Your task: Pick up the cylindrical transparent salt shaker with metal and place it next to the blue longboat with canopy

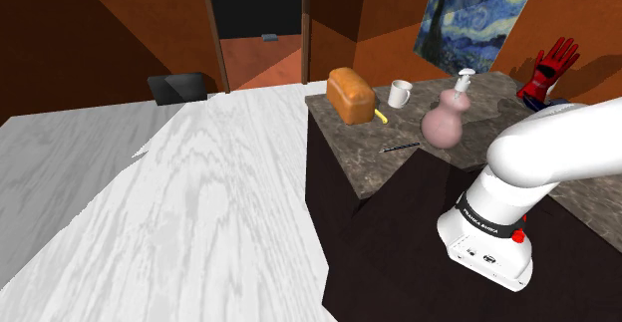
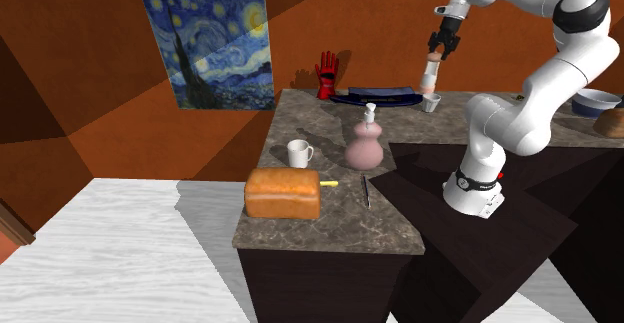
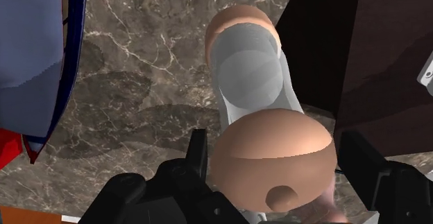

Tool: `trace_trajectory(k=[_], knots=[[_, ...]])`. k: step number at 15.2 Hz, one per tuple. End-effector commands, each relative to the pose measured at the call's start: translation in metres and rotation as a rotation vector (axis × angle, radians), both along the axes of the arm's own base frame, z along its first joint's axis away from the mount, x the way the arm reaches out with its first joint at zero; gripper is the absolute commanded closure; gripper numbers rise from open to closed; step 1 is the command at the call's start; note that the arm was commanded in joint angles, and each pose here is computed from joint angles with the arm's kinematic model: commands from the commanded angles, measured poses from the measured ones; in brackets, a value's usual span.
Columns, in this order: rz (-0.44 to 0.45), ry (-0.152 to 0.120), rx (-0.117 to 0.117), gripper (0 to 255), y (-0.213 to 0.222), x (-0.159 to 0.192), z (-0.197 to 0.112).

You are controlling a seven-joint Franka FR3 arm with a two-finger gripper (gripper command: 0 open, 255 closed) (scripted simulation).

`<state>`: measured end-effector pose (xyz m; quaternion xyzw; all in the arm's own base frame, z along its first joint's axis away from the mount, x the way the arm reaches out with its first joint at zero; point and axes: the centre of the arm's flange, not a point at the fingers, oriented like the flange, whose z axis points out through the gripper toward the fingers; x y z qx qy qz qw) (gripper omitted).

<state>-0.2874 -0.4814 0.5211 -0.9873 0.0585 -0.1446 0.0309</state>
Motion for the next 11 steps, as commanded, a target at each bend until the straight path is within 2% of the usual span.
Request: trace_trajectory(k=[1, 11], knots=[[0.0, 0.0, -0.001, 255, 0.0, 0.001, -0.011], [0.0, 0.0, -0.001, 255, 0.0, 0.001, -0.064]])
